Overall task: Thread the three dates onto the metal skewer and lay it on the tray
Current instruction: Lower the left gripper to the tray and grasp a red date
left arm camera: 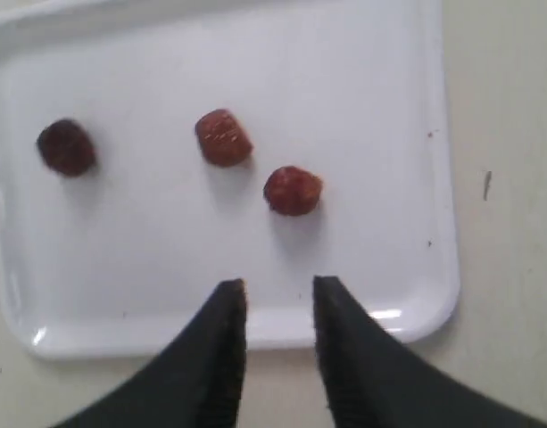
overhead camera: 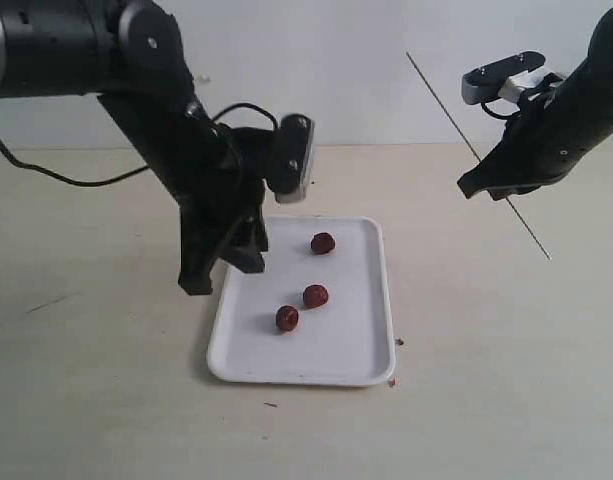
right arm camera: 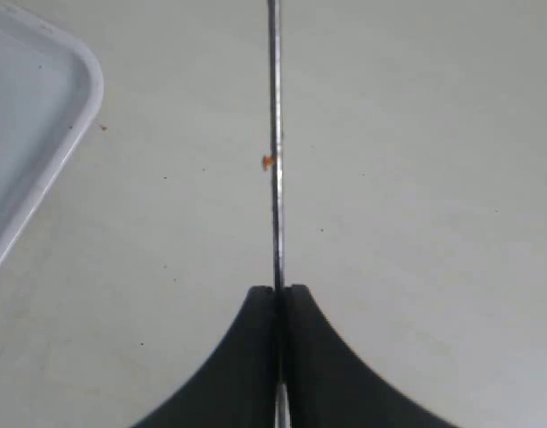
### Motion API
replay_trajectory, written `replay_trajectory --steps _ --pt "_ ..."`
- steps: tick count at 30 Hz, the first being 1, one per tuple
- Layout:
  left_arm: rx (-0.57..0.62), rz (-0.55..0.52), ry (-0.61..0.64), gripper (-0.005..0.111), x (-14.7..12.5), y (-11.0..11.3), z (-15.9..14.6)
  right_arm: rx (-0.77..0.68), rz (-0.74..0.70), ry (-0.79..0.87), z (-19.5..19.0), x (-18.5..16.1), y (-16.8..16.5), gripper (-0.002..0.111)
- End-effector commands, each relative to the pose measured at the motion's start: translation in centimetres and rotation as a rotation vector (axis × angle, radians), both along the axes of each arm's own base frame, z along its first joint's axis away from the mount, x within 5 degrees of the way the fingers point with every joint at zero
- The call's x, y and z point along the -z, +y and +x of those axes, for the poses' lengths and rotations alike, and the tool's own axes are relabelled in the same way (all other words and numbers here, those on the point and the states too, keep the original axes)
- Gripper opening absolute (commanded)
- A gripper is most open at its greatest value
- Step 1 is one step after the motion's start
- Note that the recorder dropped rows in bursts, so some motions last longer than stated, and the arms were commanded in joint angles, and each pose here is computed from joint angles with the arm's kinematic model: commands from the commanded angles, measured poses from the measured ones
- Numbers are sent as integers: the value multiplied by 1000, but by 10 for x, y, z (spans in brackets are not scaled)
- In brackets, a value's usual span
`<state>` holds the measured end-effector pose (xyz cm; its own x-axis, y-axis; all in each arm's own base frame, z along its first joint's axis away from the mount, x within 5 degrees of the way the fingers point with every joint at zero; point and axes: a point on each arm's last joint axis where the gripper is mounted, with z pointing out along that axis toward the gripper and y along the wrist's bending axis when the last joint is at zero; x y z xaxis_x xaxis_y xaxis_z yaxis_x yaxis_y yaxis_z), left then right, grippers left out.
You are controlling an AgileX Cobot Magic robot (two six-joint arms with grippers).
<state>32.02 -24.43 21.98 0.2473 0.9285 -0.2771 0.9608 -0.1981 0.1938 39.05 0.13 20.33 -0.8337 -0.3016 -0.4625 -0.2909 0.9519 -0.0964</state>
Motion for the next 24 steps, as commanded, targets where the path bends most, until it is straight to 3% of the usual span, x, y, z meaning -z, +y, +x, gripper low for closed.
replay_trajectory --steps 1,11,17,24 --pt "165 33 -5 51 27 -13 1 -13 -8 -6 -2 -3 -1 0" --pt "395 74 -115 51 66 -20 15 -32 -18 -5 -2 -3 -1 0" --pt "394 71 -116 51 83 -23 19 -32 -18 -5 -2 -3 -1 0" --pt "371 39 -68 51 83 -25 15 -32 -19 -9 -2 -3 -1 0"
